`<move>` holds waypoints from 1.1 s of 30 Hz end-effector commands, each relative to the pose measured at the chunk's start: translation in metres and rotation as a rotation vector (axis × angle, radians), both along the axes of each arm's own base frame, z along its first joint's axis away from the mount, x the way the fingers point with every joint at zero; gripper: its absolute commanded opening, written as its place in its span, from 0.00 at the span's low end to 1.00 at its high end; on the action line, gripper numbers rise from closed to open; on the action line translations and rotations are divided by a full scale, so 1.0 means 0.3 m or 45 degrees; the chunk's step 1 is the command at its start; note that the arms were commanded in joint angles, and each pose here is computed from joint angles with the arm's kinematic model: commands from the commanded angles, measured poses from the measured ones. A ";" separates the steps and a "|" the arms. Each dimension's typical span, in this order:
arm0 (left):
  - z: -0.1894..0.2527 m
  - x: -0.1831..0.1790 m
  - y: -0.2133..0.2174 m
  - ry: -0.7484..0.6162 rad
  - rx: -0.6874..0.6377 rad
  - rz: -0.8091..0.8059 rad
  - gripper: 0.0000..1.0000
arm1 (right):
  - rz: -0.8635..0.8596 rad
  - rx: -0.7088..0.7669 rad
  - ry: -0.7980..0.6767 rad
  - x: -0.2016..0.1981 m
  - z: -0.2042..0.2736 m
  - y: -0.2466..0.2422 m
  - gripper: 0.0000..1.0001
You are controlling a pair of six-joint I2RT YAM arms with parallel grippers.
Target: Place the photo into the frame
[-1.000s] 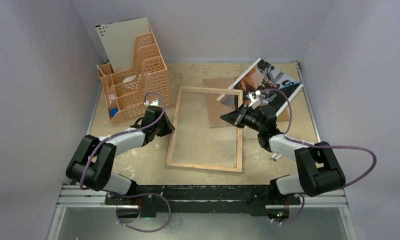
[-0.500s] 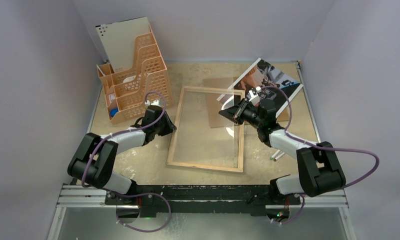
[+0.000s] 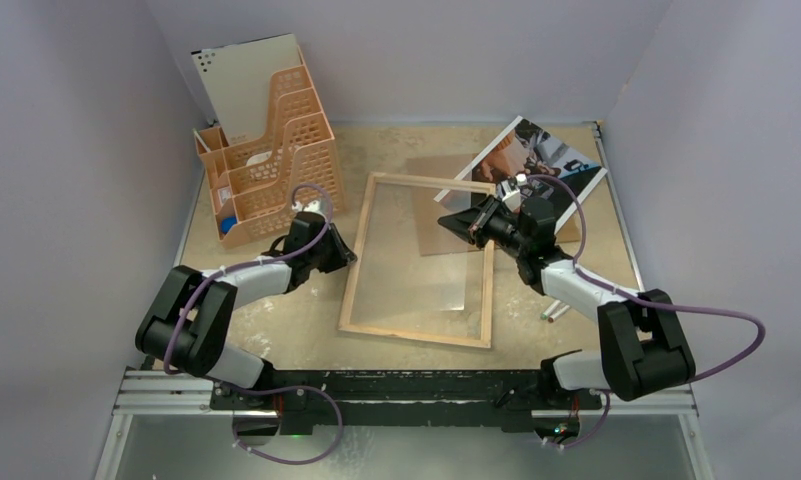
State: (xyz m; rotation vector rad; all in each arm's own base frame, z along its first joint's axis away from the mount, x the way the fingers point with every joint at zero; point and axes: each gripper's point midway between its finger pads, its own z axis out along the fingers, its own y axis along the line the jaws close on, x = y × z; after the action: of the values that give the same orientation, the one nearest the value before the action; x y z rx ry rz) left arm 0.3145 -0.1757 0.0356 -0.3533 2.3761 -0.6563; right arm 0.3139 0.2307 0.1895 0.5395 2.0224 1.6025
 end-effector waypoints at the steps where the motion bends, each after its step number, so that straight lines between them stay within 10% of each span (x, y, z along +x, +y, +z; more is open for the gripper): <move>1: -0.037 -0.063 -0.011 0.087 -0.033 -0.032 0.00 | 0.031 0.082 -0.029 -0.001 0.091 0.022 0.00; 21: -0.048 -0.083 0.006 0.098 -0.018 -0.013 0.00 | -0.006 -0.036 0.102 0.013 -0.095 0.008 0.00; 33: -0.039 -0.077 0.012 0.087 0.001 -0.012 0.20 | -0.088 -0.227 0.063 -0.004 -0.156 -0.053 0.38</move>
State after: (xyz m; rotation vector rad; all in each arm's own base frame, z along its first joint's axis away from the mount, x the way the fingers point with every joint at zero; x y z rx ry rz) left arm 0.3086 -0.1767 0.0364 -0.3739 2.3714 -0.6871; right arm 0.3101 0.2207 0.1419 0.6308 2.1540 1.4453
